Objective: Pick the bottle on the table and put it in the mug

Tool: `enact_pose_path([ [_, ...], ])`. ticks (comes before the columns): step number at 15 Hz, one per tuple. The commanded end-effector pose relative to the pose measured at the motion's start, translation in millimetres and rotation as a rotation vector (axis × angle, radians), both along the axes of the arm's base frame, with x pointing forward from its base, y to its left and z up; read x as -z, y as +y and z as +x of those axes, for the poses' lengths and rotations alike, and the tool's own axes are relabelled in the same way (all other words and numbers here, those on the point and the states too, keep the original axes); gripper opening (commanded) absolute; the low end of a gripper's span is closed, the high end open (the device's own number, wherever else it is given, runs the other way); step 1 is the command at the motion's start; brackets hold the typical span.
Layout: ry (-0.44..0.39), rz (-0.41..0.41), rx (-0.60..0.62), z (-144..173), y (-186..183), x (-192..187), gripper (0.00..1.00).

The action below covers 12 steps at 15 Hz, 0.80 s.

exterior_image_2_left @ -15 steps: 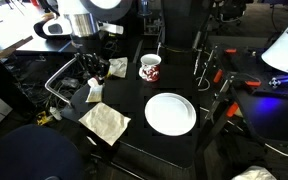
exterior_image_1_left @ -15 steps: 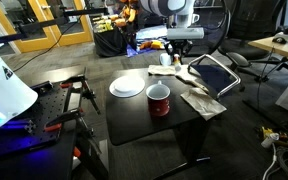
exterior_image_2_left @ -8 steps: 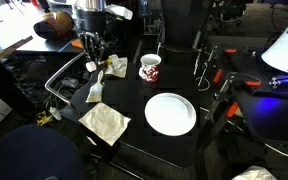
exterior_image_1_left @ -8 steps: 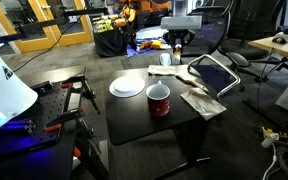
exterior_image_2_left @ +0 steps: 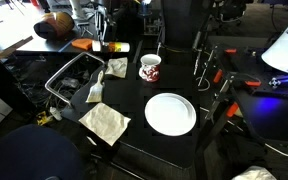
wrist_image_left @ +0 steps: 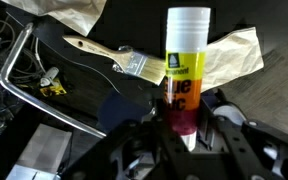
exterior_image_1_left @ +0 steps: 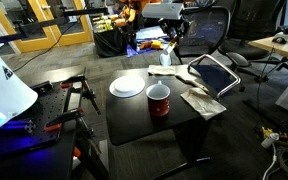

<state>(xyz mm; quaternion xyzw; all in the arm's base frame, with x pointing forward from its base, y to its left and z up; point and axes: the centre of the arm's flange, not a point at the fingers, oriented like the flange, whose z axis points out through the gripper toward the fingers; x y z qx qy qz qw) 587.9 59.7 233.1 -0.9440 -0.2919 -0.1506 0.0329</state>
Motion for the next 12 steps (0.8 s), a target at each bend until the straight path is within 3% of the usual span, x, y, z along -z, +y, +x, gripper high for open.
enact_pose_path([
  [1,-0.039,-0.013,0.192,-43,-4,-27,0.08],
  [10,-0.022,-0.018,0.465,-100,-20,-48,0.08],
  [11,-0.005,-0.011,0.428,-76,-27,-33,0.33],
  [12,-0.004,-0.011,0.439,-82,-28,-35,0.33],
])
